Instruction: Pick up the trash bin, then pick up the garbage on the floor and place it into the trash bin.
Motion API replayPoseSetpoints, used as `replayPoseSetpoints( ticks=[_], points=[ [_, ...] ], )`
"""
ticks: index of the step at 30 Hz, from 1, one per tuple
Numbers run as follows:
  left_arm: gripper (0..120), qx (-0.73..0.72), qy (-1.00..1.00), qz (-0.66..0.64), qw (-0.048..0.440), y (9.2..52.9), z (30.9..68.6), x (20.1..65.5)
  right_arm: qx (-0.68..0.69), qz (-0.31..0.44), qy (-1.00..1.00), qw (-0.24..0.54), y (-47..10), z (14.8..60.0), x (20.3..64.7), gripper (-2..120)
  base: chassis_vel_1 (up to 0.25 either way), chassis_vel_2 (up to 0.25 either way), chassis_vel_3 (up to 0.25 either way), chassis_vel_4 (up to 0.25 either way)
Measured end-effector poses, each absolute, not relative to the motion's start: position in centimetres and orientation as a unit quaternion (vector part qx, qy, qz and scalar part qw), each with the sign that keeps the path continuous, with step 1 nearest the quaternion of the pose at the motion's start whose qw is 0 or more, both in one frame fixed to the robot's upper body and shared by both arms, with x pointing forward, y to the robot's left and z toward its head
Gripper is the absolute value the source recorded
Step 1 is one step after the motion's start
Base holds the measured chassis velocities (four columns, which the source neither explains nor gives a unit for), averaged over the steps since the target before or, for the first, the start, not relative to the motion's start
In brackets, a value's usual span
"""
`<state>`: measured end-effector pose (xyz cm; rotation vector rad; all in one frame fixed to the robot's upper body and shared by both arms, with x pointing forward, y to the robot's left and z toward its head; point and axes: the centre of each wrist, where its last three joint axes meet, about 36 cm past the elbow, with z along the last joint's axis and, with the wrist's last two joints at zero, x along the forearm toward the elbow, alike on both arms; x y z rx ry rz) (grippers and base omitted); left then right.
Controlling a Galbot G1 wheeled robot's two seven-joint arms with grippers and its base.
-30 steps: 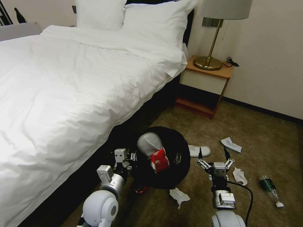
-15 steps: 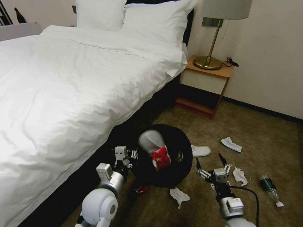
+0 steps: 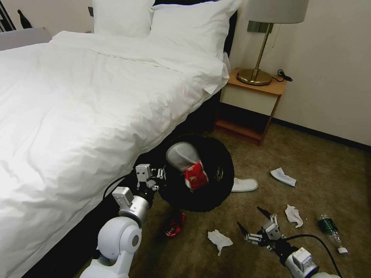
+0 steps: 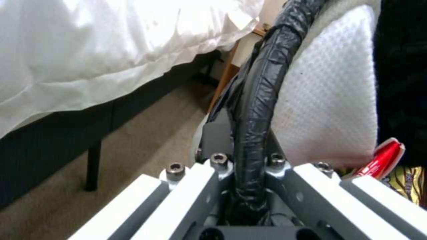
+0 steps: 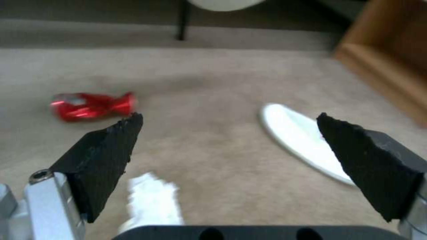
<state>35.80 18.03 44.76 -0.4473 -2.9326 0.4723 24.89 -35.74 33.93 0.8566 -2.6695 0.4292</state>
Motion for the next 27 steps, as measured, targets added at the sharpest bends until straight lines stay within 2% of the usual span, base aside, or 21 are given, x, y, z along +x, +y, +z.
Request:
replayPoseSetpoints(
  ticks=[5, 14, 27],
  points=[
    [0, -0.148, -0.974, 0.157, 0.073, 17.7, 44.3, 36.0, 0.378, 0.131, -0.901, 0.171, -37.5, 34.3, 25.4, 100, 0.0, 0.0, 0.0, 0.0],
    [0, -0.145, -0.975, 0.15, 0.082, 17.1, 43.1, 35.7, 0.442, 0.125, -0.868, 0.19, -37.8, 33.3, 26.7, 100, 0.0, 0.0, 0.0, 0.0],
    [0, -0.147, -0.974, 0.143, 0.093, 16.3, 42.2, 35.1, 0.469, 0.099, -0.853, 0.205, -36.5, 29.6, 29.5, 100, 0.0, 0.0, 0.0, 0.0]
  ],
)
